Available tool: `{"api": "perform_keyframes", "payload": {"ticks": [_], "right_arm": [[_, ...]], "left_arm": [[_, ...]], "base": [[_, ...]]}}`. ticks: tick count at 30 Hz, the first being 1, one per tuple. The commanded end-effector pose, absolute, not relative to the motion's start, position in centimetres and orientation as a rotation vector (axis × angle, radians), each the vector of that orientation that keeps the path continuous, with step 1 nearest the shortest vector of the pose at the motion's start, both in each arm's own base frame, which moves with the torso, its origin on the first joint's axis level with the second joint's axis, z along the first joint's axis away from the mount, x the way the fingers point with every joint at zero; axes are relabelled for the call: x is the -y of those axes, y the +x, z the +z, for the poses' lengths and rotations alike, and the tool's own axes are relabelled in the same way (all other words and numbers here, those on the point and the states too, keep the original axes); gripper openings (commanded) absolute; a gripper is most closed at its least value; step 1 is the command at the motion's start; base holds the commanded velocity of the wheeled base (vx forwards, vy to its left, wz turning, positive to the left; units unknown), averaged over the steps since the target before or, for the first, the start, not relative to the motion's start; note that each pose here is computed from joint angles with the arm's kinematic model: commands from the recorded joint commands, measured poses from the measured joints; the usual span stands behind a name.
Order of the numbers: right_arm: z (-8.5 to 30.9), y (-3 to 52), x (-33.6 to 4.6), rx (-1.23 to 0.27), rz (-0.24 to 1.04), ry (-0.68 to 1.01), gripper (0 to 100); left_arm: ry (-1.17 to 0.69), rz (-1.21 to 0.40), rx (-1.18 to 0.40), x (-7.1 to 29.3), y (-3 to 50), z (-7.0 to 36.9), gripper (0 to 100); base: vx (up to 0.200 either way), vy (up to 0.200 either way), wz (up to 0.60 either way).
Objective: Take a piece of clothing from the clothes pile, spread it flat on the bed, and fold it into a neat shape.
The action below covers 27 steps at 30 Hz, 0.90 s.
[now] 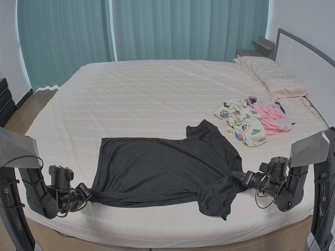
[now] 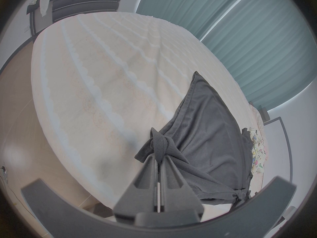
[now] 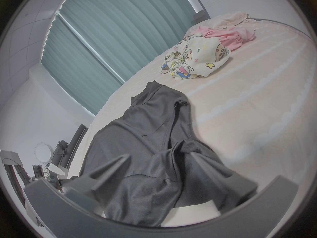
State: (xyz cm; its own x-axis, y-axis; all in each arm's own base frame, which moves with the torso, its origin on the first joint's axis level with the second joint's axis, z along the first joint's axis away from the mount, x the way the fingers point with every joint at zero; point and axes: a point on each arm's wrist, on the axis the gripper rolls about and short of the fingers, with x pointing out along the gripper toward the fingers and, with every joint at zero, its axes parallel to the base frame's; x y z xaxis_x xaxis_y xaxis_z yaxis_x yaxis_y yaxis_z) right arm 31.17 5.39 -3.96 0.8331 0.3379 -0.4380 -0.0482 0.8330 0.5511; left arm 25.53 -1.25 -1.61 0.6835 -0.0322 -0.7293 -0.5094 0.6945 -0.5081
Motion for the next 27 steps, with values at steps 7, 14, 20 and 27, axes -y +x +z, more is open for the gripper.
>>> {"api": "perform_keyframes", "payload": {"ticks": [7, 14, 20, 27], "right_arm": [[-1.9, 29.3, -3.7, -0.576, 0.153, 0.724, 100], [-3.3, 24.7, -6.7, -0.790, 0.230, 0.719, 100], [-4.6, 22.8, -7.8, -0.886, 0.213, 0.679, 100], [-5.3, 21.6, -9.1, -0.928, 0.199, 0.619, 100]], "left_arm": [[-0.768, 0.307, -0.810, 1.3, 25.5, -2.3, 0], [-0.770, 0.301, -0.822, 1.4, 25.4, -2.4, 0], [-0.770, 0.301, -0.823, 1.3, 25.4, -2.4, 0], [-0.770, 0.301, -0.823, 1.4, 25.4, -2.5, 0]], "base": [[0.000, 0.000, 0.00], [0.000, 0.000, 0.00], [0.000, 0.000, 0.00], [0.000, 0.000, 0.00]]}}
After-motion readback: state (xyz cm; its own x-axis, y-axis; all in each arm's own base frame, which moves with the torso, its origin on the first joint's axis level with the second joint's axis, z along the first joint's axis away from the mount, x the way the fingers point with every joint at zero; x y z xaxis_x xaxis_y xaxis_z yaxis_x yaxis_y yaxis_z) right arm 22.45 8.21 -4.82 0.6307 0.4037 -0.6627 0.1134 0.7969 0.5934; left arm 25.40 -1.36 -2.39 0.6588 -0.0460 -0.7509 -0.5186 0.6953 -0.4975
